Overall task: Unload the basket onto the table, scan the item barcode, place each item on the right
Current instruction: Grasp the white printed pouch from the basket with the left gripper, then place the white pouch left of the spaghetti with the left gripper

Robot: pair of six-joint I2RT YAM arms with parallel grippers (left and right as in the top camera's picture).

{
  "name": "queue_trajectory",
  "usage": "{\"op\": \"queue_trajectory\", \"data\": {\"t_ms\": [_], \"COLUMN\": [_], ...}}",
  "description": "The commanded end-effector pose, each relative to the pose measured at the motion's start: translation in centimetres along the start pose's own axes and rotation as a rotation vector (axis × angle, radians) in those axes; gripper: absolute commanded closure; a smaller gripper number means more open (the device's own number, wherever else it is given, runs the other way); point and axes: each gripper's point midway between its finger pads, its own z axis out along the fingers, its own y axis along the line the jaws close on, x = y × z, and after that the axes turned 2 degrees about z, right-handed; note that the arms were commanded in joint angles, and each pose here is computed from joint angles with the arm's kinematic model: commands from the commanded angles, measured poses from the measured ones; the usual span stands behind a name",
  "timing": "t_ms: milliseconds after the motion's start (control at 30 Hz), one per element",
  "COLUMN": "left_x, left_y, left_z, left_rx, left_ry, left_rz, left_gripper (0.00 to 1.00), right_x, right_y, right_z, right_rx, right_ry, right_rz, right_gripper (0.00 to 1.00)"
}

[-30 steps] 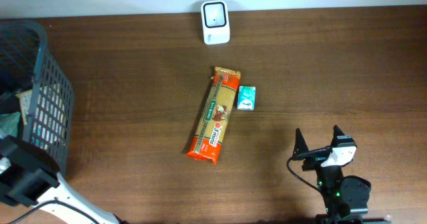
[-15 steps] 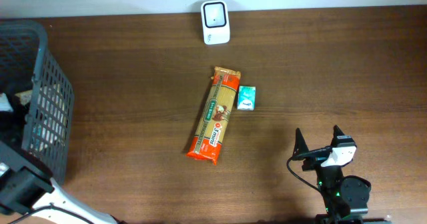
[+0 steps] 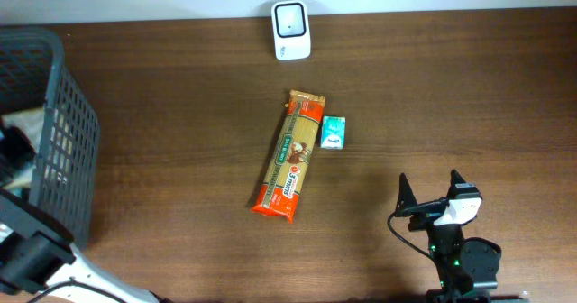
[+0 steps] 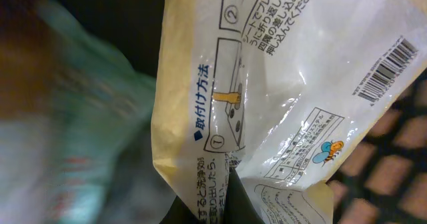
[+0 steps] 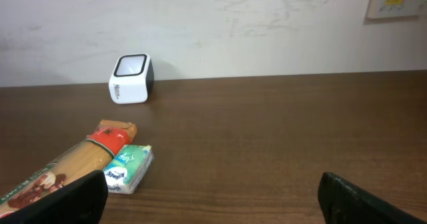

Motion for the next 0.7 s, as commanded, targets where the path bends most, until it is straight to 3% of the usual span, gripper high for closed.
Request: {"op": "queue_trajectory", "data": {"t_ms": [0, 167, 233, 300, 433, 500, 667], "left_x": [-5.1, -4.8, -4.2, -2.6, 1.5, 3.6, 11.2], "left_y": [-1.9, -7.3, -10.1, -15.9, -23.8, -26.7, -31.2], "left_z": [-11.8, -23.3, -25.3, -26.4, -23.9, -21.5, -10.8], "left_rx": [-0.047, -0.016, 0.014, 0.089, 0.207, 0.236, 0.235], "left_ry": [-0.287, -0.530, -0.572, -0.577, -0.431, -0.336, -0.068], "left_rz": [0.061, 0.144, 0.199, 0.310, 0.462, 0.447, 0.535], "left_gripper": [1.00, 1.00, 1.00, 1.00, 1.00, 1.00, 1.00], "right_x": [0.3, 0.3, 0.3, 0.3, 0.3, 0.3, 0.3], "right_y": [-0.4, -0.3, -0.3, -0.4, -0.3, -0.4, -0.4], "right_z": [0.0, 0.0, 0.0, 0.0, 0.0, 0.0, 0.0], "right_rx": [0.016, 0.016, 0.016, 0.016, 0.016, 0.016, 0.016], "right_ry": [0.003, 0.003, 0.003, 0.003, 0.003, 0.003, 0.003], "right_rz": [0.001, 0.001, 0.001, 0.001, 0.001, 0.001, 0.001], "right_gripper": [0.02, 0.01, 0.01, 0.01, 0.01, 0.01, 0.01]}}
